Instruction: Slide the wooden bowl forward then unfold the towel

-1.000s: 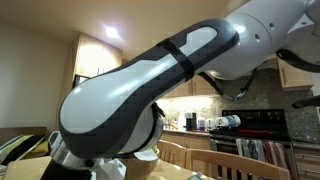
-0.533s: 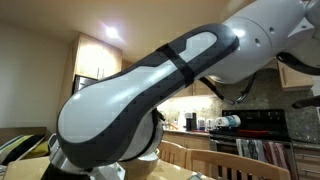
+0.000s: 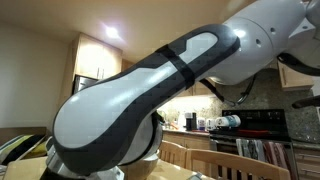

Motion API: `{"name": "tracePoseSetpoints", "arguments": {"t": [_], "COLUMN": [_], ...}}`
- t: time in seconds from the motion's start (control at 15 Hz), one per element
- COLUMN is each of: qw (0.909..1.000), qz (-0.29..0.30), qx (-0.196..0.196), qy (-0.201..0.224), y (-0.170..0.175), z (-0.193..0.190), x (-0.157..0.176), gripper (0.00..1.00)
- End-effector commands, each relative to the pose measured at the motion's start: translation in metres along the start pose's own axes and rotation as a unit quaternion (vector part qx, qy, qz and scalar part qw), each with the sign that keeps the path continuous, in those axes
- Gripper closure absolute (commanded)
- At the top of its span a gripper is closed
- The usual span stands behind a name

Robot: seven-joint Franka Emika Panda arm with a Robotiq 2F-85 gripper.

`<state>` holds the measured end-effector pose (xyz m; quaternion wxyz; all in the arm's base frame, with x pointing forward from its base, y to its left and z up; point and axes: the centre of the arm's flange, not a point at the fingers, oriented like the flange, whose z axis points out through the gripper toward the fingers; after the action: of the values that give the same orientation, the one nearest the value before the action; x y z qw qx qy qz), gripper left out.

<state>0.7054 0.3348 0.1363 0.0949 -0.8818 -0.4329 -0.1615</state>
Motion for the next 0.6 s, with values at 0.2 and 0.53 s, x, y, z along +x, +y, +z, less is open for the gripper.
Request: {"name": "tracePoseSetpoints", "arguments": {"t": [0.2, 0.53], "qw": [0.9998, 0.9995], "qz": [0.002, 0.009], "qx": [-0.013, -0.030], "qy": [0.015, 0.009], "y": [-0.0003, 0.0038], "z": [0.0074, 0.0119], "x": [0.0098, 0.0049], "gripper": [0.99, 0.67]}}
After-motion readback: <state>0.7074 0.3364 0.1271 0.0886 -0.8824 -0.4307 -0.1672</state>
